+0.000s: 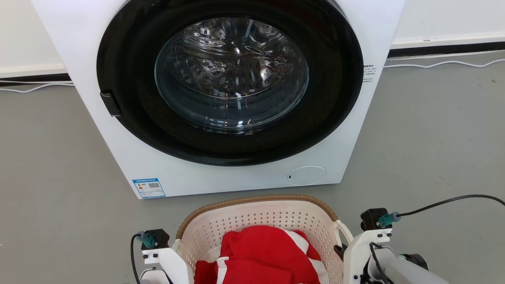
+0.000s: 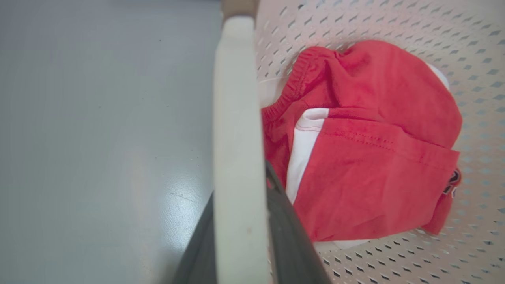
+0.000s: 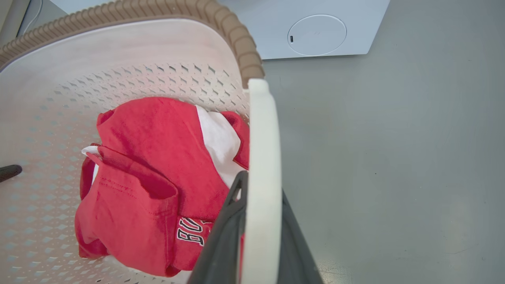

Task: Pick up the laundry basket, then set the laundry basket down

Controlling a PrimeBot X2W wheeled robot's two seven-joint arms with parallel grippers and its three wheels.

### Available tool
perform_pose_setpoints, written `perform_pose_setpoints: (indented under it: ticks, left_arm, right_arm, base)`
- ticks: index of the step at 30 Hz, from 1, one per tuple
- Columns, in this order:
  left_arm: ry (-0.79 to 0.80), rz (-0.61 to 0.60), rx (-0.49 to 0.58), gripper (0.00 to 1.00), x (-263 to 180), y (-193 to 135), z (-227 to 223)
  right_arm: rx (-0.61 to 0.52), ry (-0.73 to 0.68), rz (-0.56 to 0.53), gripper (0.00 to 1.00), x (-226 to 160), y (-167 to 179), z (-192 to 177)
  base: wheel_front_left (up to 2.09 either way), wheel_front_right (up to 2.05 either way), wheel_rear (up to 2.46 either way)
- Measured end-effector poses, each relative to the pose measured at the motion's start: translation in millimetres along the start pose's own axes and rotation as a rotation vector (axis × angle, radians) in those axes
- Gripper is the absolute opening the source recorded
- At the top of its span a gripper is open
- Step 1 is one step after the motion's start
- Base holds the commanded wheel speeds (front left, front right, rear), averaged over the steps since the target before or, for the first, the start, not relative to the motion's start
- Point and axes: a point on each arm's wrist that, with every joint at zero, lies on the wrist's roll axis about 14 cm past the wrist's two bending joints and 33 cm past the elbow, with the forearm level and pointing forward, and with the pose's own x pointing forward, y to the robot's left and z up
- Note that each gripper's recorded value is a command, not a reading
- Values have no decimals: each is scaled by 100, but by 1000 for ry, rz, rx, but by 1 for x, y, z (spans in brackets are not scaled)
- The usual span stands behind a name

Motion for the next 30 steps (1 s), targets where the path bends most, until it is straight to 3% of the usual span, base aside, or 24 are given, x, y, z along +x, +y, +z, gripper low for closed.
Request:
perform_pose_setpoints:
  ticks: [30]
  left_arm:
    - [-49, -2, 13, 0, 17, 4, 16]
  right_arm:
    - [10, -40, 3, 0, 14, -5, 14]
  base:
    - [0, 0, 0]
